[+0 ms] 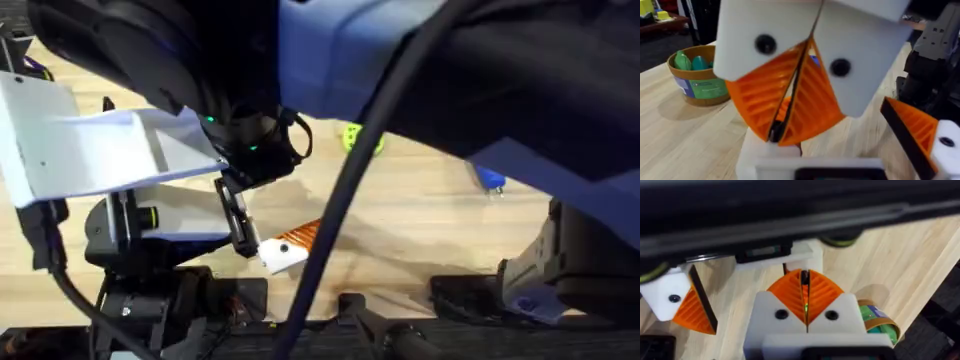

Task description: Pick up the gripper from the table and insert it into the empty holder that is missing its gripper. Then pick up a screw, insert it into the mounting hole, and use the screwdriver to tighten it. Finally, clean up the table by picking up the vegetable and placing it into the bucket.

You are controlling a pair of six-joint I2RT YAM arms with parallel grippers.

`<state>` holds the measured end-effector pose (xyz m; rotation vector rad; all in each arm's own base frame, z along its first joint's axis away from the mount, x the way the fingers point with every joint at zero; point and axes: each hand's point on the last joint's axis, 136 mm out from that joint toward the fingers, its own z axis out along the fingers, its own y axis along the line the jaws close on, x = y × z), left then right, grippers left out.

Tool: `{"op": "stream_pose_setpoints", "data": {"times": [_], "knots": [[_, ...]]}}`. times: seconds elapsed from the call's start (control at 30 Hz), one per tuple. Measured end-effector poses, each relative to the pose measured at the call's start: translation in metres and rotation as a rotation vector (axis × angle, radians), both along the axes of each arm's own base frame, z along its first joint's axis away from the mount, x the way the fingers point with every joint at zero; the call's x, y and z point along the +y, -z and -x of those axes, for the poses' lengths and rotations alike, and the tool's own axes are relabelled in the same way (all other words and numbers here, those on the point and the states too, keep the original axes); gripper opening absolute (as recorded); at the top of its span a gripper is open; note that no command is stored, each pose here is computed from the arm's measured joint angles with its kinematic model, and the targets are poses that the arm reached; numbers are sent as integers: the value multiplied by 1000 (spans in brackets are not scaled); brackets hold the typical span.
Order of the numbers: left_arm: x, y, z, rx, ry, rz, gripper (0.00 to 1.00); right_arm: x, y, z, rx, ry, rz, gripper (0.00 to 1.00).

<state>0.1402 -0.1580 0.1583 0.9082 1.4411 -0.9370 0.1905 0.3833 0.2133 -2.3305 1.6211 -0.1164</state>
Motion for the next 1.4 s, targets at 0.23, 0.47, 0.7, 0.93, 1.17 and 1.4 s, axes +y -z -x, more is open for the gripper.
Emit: {"op": "stream_pose_setpoints", "data": {"times": [0.23,0.47,0.7,0.93,1.17,1.4], "knots": [[0,0,0,0,0,0,986,0,0,0,1,3,0,6],[0,0,0,0,0,0,986,0,0,0,1,3,0,6],[0,0,1,2,4,1,986,1,-3,-2,-11,13,-10,506],[0,0,1,-13,4,-4,985,-2,-1,0,1,11,6,992],[0,0,1,-13,4,-4,986,-5,-7,1,3,35,-8,992],[0,0,1,-13,4,-4,987,-18,-41,-8,9,221,-141,992]]}}
